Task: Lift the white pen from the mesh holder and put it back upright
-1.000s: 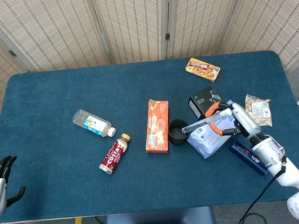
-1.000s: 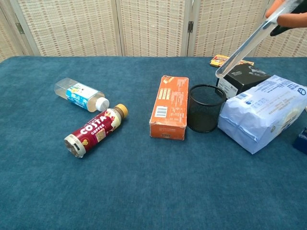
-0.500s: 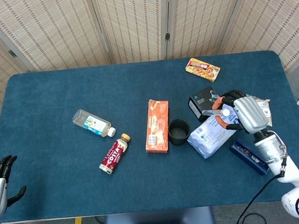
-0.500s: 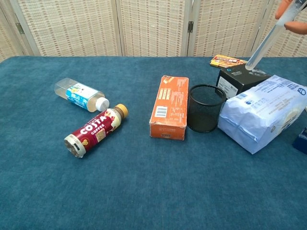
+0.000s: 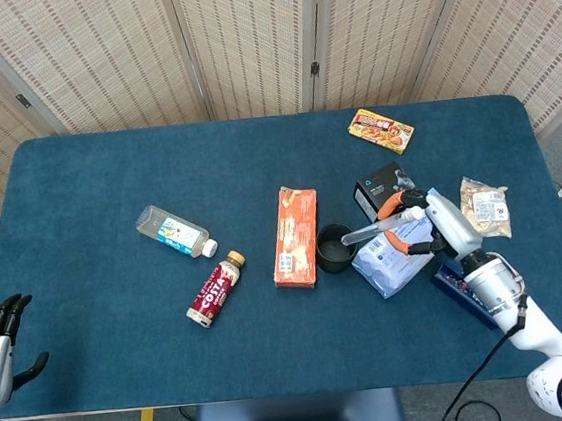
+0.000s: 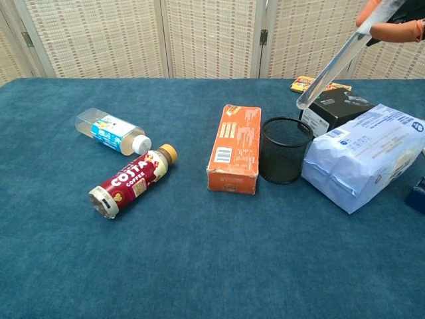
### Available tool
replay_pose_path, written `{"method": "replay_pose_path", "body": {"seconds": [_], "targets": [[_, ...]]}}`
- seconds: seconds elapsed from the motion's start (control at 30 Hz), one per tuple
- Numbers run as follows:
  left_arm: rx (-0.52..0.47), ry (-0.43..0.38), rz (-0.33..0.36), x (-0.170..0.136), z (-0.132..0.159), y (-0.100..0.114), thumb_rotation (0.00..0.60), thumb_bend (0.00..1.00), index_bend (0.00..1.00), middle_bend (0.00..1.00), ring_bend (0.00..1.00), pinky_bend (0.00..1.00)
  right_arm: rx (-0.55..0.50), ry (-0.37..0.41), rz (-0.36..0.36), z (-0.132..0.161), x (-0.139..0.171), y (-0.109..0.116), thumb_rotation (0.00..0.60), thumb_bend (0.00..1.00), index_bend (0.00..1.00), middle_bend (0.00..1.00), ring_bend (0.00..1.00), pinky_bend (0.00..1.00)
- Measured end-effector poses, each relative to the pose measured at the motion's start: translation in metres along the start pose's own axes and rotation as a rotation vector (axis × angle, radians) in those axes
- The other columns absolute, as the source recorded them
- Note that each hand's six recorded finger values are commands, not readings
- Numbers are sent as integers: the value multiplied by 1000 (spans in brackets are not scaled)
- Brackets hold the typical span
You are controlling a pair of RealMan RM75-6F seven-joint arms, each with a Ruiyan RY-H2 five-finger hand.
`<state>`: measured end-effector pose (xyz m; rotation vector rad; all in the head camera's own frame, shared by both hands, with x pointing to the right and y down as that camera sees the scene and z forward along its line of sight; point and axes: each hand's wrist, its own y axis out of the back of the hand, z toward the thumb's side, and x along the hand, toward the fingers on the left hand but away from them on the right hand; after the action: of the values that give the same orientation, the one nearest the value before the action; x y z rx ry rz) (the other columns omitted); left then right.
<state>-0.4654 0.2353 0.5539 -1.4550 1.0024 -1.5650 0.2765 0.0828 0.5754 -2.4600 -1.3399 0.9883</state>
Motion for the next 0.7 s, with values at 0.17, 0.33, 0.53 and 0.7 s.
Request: {"method": "replay_pose_path", "body": {"seconds": [0.17,0.33,0.53,0.7], "targets": [[0,-3,-6,0,1,-1,600,249,179,178,188,117,-18,-13,30,4,-2,0,600,351,713,517,279,216],[-1,-1,-8,0,1,-2,600,250,178,178,189,117,85,-6,34,2,-14,-11,600,351,713,516,279,216],[-1,10,-14,-1,-3,-3,600,249,178,177,188,116,147,-25,52,-5,-37,-32,600,351,713,514,279,216],[-3,16,-16,-1,-5,-4,600,249,179,177,188,117,166,-49,67,-12,-47,-42,600,351,713,513,278,217]]}}
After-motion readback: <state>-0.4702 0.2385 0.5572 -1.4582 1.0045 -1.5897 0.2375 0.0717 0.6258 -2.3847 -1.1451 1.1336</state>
